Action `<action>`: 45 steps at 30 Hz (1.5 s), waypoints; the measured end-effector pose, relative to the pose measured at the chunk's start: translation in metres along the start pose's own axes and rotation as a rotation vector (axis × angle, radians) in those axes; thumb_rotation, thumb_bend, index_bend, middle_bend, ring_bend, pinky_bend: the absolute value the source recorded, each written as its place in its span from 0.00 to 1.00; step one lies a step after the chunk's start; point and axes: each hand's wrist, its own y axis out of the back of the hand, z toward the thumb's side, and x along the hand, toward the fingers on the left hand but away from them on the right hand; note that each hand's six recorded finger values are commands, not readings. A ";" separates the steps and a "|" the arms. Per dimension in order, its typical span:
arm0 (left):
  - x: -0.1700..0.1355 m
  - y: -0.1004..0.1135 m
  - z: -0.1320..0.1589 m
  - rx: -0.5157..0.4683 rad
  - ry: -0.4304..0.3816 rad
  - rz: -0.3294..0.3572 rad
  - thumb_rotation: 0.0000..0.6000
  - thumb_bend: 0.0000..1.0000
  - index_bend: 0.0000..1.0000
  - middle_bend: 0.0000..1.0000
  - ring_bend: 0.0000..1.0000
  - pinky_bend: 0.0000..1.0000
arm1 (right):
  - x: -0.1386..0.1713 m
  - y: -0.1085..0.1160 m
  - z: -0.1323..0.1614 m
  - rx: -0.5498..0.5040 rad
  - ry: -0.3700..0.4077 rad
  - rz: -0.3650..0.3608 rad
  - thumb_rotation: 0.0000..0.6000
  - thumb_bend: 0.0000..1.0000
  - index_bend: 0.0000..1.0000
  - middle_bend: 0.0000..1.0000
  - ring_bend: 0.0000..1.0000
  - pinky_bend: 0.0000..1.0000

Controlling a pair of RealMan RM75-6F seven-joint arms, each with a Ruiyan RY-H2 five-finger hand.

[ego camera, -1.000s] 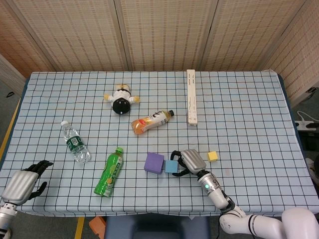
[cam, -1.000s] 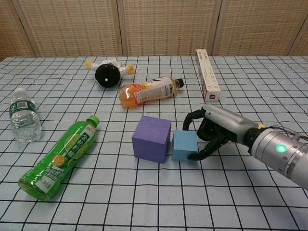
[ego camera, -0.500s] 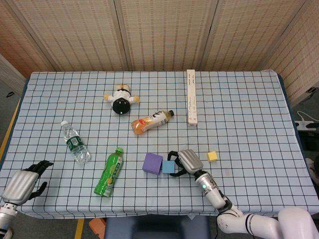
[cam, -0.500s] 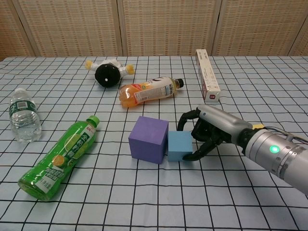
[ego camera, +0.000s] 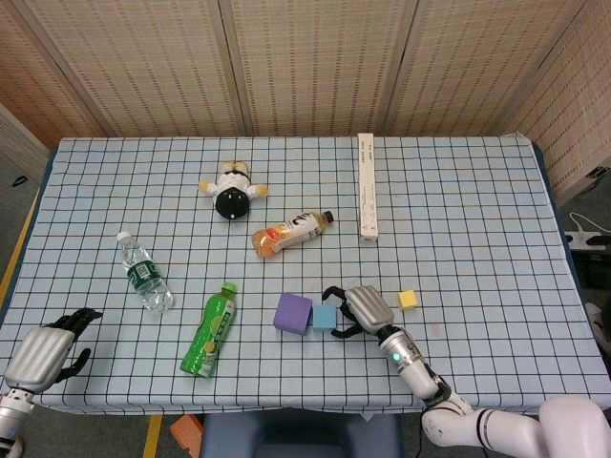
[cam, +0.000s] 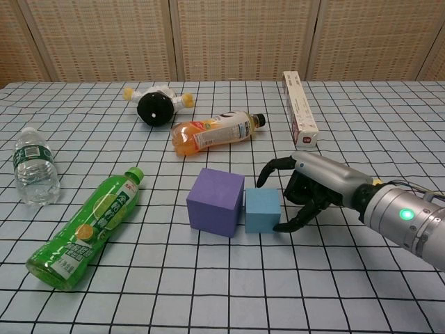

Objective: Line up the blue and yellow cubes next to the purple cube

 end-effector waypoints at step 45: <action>0.000 0.001 0.000 -0.002 0.001 0.000 1.00 0.44 0.22 0.20 0.30 0.53 | 0.005 0.023 -0.001 -0.065 -0.131 0.162 1.00 0.81 0.42 0.96 0.87 1.00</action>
